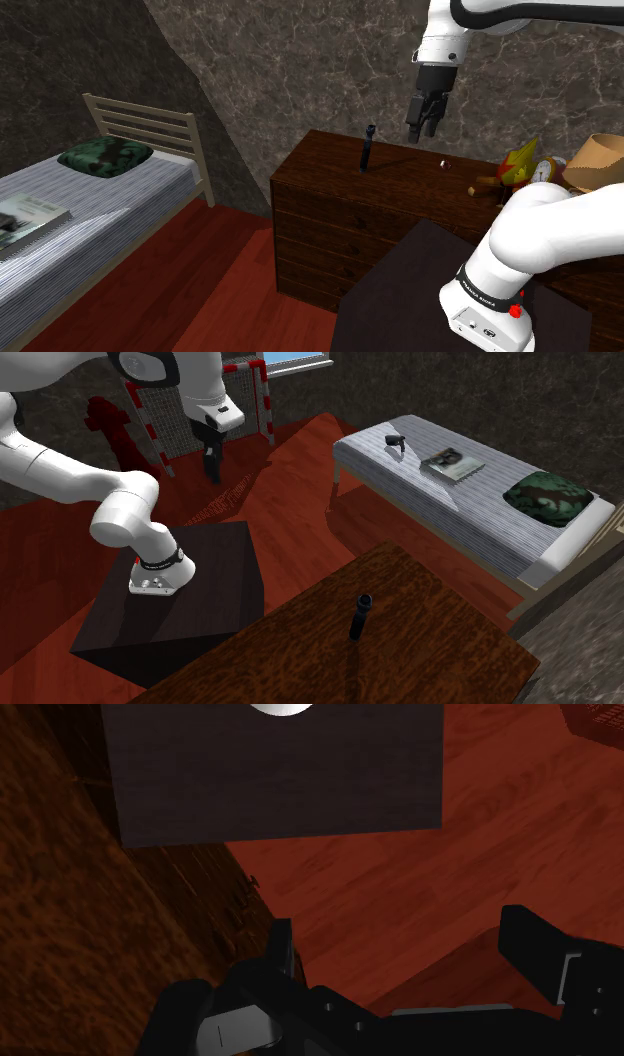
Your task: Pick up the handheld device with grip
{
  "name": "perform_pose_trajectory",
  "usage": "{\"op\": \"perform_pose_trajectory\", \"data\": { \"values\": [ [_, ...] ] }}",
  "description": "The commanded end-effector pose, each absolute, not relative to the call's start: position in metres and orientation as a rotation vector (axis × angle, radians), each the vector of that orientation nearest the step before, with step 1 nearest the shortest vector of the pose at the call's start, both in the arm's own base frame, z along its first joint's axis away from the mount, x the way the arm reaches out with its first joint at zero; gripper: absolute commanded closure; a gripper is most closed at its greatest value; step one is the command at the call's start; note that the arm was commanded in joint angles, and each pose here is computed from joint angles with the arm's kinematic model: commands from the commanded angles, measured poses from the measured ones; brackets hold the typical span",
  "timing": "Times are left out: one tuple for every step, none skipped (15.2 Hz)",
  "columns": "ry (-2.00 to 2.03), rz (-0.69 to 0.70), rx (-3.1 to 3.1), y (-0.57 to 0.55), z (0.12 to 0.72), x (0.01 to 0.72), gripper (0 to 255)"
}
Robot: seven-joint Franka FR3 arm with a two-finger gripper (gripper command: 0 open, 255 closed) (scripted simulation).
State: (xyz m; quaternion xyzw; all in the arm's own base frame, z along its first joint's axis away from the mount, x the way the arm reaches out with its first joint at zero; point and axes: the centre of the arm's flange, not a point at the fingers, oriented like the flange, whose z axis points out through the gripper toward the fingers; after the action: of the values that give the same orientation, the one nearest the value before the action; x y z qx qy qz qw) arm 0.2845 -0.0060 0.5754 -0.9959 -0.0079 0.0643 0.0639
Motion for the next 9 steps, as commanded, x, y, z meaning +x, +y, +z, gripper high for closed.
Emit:
{"op": "perform_pose_trajectory", "data": {
  "values": [
    [-0.024, 0.194, -3.007, -0.006, 0.575, 0.284, 0],
    [-0.013, 0.197, -3.008, -0.013, 0.571, 0.295, 0],
    [-0.003, 0.2, -3.009, -0.02, 0.567, 0.305, 0],
    [0.008, 0.203, -3.01, -0.027, 0.562, 0.316, 0],
    [0.018, 0.205, -3.011, -0.035, 0.558, 0.326, 0],
    [0.029, 0.208, -3.012, -0.042, 0.554, 0.336, 0],
    [0.039, 0.211, -3.013, -0.049, 0.549, 0.346, 0],
    [0.05, 0.214, -3.013, -0.057, 0.545, 0.356, 0],
    [0.061, 0.217, -3.014, -0.065, 0.54, 0.366, 0]
  ]
}}
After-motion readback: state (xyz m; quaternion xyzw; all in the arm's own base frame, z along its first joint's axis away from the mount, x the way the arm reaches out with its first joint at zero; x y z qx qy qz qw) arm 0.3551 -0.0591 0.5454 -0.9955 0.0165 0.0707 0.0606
